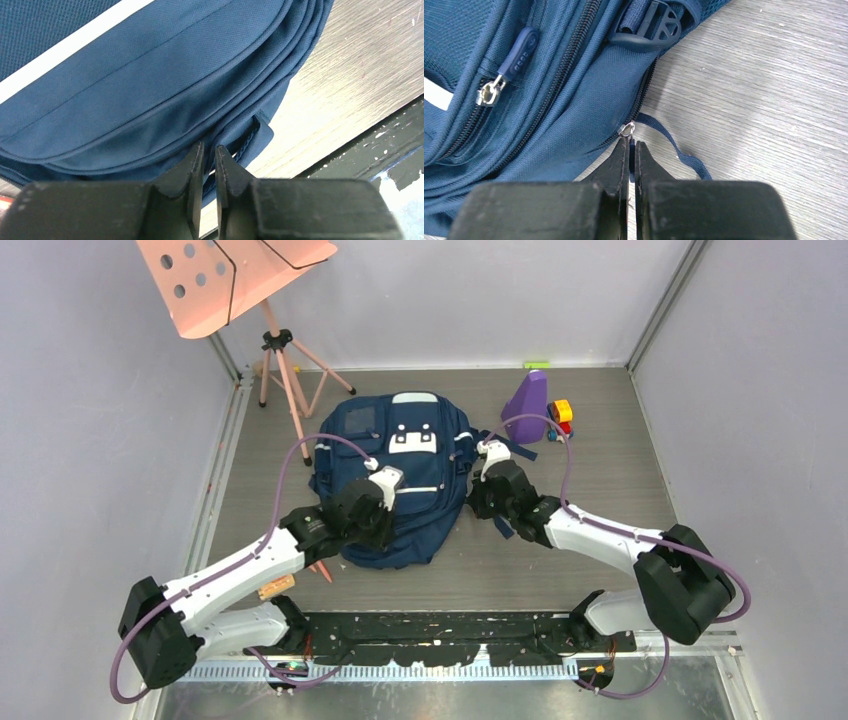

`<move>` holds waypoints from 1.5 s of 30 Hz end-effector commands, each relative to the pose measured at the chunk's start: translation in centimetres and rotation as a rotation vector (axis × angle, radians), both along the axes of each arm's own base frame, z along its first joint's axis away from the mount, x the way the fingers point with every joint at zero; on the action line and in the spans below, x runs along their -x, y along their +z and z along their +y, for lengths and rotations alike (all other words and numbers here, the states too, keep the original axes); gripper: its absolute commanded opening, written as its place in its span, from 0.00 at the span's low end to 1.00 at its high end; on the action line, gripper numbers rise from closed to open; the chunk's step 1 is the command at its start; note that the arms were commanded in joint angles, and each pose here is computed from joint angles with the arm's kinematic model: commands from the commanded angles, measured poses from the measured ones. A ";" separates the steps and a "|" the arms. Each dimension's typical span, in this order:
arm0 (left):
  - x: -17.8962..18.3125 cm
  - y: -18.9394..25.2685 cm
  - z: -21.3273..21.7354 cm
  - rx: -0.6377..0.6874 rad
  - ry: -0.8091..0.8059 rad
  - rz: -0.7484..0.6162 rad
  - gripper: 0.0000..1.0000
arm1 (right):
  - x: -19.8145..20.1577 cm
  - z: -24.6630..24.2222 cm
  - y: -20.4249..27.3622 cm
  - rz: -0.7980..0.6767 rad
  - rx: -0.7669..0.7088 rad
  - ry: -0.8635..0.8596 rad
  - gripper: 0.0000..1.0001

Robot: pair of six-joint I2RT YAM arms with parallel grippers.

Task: Pack the student bag
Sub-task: Zip the student bag at the center of the board.

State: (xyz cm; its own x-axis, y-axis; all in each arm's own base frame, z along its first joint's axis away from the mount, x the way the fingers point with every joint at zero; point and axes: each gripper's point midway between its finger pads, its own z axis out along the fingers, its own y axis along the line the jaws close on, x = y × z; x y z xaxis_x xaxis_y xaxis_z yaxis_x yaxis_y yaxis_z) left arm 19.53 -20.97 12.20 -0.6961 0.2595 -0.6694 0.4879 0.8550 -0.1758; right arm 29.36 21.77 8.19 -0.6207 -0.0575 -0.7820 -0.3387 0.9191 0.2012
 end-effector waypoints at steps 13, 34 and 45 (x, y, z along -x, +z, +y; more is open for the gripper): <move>-1.7 7.3 -10.3 0.089 -0.329 -0.237 0.59 | -0.9 0.3 2.2 -0.055 -0.052 0.018 0.01; -4.3 0.4 -10.3 -0.154 -0.266 -0.318 0.28 | -0.6 -0.1 2.9 -0.073 -0.070 0.004 0.01; -1.6 -0.8 -8.9 -0.153 -0.320 -0.259 0.00 | -1.8 -2.5 2.9 -0.073 -0.032 -0.088 0.01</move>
